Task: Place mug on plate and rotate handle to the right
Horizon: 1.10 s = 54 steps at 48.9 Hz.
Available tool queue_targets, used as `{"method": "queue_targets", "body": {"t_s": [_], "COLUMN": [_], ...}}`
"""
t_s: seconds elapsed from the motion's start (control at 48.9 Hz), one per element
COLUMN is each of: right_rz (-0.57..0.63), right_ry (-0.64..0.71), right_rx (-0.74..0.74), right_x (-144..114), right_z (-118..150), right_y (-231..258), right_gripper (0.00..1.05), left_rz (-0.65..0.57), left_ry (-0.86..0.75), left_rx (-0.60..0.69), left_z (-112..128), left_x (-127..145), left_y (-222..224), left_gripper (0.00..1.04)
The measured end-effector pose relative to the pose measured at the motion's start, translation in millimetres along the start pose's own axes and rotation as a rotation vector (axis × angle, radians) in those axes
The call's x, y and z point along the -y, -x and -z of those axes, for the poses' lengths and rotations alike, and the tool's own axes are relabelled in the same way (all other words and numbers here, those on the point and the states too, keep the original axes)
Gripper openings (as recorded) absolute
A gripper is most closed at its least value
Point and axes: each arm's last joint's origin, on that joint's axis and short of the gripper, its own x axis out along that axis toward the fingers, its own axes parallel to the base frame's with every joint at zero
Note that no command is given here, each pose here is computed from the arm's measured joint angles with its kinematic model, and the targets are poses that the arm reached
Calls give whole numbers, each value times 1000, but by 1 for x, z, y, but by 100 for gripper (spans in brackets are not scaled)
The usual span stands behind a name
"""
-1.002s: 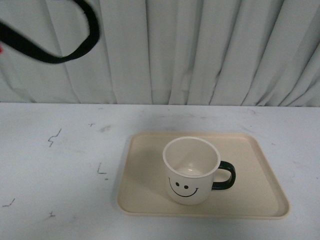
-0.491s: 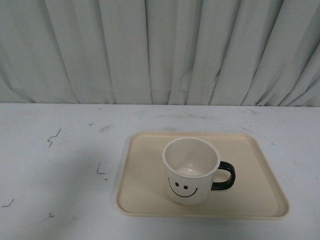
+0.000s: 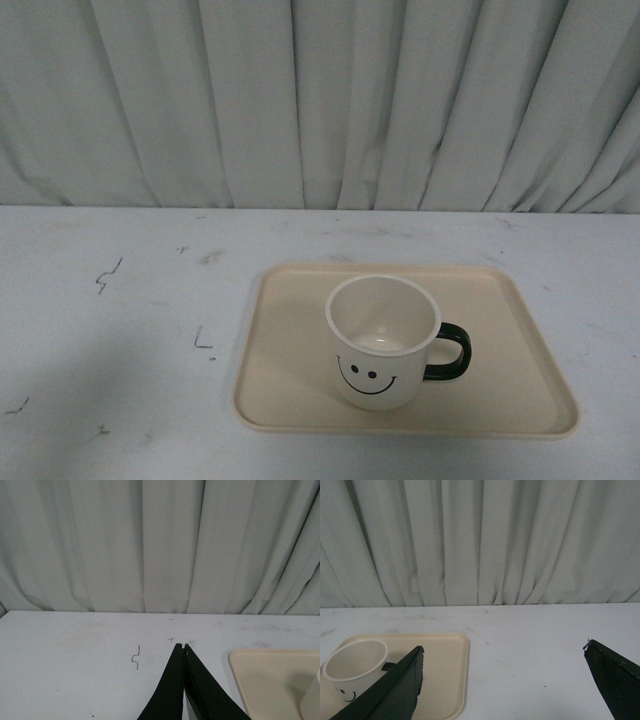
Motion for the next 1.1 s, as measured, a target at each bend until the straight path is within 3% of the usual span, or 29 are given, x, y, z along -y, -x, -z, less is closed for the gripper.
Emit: {"method": "queue_targets", "body": {"t_s": [0.143, 0.266, 0.797, 0.879, 0.899, 1.022, 1.104], "right_rz": [0, 0, 0, 0, 0, 0, 0], "right_ry": [0, 0, 0, 0, 0, 0, 0], "right_rx": [0, 0, 0, 0, -1, 0, 0], "right_x": [0, 0, 0, 0, 0, 0, 0], "right_z": [0, 0, 0, 0, 0, 0, 0], "right_y": [0, 0, 0, 0, 0, 0, 0], "right_gripper": [98, 98, 98, 98, 98, 98, 98], "left_rz": [15, -8, 8, 11, 9, 8, 8], "left_ry": [3, 0, 0, 0, 0, 0, 0], "left_rx": [33, -19, 22, -37, 23, 7, 6], "left_z": [6, 14, 7, 14, 9, 11, 11], "left_x": [-5, -15, -14, -14, -14, -14, -14], "left_y": [8, 12, 42, 51, 55, 55, 55], "left_gripper": [2, 2, 2, 2, 2, 2, 10]}}
